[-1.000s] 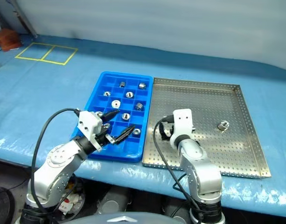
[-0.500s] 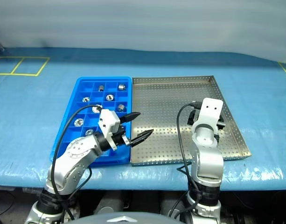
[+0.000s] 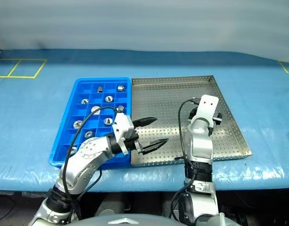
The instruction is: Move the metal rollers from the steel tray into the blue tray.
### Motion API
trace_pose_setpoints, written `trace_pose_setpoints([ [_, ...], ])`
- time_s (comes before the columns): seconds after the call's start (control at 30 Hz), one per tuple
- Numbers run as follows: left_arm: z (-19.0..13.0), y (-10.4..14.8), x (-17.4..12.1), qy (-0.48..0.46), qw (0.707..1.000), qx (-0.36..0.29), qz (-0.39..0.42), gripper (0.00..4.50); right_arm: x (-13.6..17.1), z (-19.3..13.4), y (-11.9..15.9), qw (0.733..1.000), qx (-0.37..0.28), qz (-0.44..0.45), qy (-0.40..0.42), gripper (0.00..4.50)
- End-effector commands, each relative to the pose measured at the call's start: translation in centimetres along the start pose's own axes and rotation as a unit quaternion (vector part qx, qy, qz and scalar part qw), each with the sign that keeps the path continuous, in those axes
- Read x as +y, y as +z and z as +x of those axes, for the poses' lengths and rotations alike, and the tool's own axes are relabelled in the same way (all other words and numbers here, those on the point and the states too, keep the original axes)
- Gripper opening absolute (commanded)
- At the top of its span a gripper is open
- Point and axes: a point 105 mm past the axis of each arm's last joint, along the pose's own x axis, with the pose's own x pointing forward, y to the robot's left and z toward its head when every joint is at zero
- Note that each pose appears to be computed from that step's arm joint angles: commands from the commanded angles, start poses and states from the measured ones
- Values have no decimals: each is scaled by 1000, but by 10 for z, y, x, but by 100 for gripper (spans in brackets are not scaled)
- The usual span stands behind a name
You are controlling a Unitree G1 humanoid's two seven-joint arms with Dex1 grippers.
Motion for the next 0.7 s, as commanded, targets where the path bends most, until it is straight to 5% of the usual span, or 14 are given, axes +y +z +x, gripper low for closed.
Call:
trace_pose_setpoints([
  [0.03, 2, 8, -6, -13, 1000, -18, 7, 450, -1, 8, 17, 999, -23, 28, -11, 448],
  [0.7, 0, 6, -12, -5, 1000, -24, -3, 450, 4, 38, -8, 995, 50, 81, -16, 448],
])
